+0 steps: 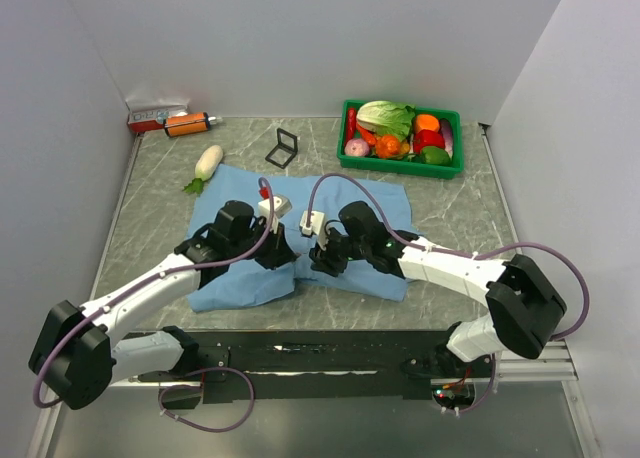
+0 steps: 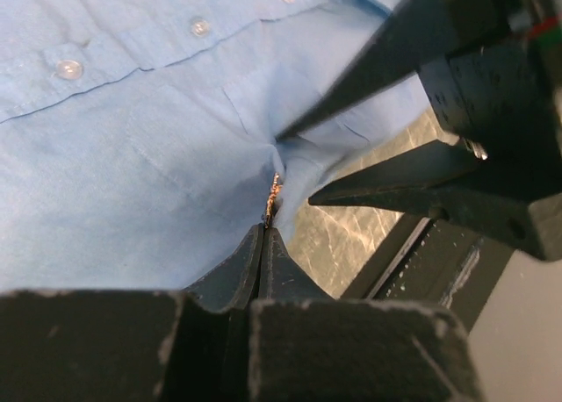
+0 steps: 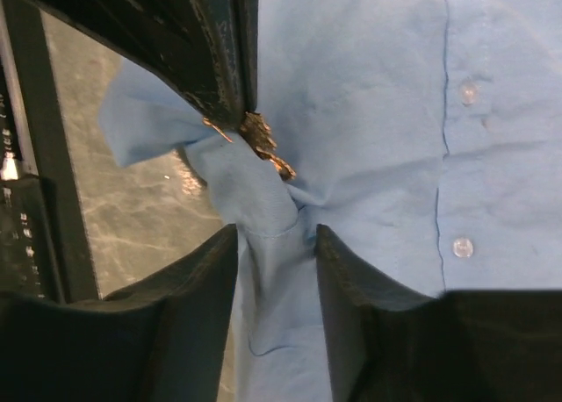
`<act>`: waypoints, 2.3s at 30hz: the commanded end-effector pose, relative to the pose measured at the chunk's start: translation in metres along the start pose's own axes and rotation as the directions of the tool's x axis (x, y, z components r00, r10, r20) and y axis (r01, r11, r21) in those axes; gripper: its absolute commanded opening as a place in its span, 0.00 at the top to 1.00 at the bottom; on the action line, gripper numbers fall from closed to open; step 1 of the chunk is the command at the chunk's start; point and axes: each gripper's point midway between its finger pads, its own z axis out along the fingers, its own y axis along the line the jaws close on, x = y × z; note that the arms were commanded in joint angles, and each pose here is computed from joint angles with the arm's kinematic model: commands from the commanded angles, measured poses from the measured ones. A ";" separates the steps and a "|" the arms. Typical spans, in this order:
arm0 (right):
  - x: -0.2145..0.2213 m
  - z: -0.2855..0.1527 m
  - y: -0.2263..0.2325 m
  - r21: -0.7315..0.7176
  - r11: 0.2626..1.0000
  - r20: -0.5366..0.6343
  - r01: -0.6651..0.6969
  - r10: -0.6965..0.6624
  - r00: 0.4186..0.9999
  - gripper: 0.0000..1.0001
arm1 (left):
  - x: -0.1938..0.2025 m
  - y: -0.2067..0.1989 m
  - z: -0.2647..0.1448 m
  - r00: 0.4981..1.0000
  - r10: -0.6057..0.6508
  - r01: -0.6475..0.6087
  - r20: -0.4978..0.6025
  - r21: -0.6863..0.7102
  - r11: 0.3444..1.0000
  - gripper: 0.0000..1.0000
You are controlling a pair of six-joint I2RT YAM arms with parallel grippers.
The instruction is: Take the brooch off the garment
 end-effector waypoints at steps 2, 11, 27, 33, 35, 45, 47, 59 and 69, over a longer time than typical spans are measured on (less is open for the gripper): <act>-0.033 0.000 0.021 -0.115 0.993 0.079 0.008 0.001 0.997 0.72 | -0.029 -0.010 0.007 0.984 0.003 -0.003 0.179 0.001 1.000 0.99; -0.037 -0.001 0.027 -0.142 0.990 0.092 -0.014 0.027 0.995 0.82 | -0.038 -0.017 0.022 0.971 -0.009 0.001 0.241 0.032 0.999 0.99; -0.048 -0.040 0.003 -0.076 0.997 0.053 -0.018 0.022 0.998 0.45 | -0.031 -0.031 0.011 0.952 0.013 -0.052 0.304 0.123 0.991 0.99; -0.054 -0.070 -0.012 -0.064 0.998 0.057 -0.019 0.023 0.998 0.38 | -0.029 -0.032 0.005 0.933 0.042 -0.094 0.357 0.130 0.987 0.99; -0.056 -0.070 -0.014 -0.055 0.998 0.061 -0.015 0.019 0.998 0.37 | -0.031 -0.033 0.002 0.912 0.042 -0.108 0.409 0.140 0.984 0.99; -0.025 -0.044 -0.031 -0.008 0.998 -0.019 -0.056 0.055 0.998 0.37 | -0.048 -0.043 0.000 0.865 0.052 -0.149 0.499 0.155 0.977 0.99; -0.028 -0.043 -0.027 -0.027 0.997 -0.007 -0.067 0.067 0.998 0.37 | -0.050 -0.046 0.000 0.862 0.057 -0.158 0.505 0.160 0.974 0.99; -0.031 -0.027 0.001 -0.147 0.949 -0.019 -0.278 0.278 0.960 0.51 | -0.053 -0.050 0.000 0.842 0.074 -0.174 0.535 0.140 0.975 0.99; -0.034 -0.012 0.006 -0.156 0.918 -0.031 -0.365 0.365 0.931 0.49 | -0.053 -0.055 0.007 0.841 0.073 -0.184 0.536 0.156 0.971 0.99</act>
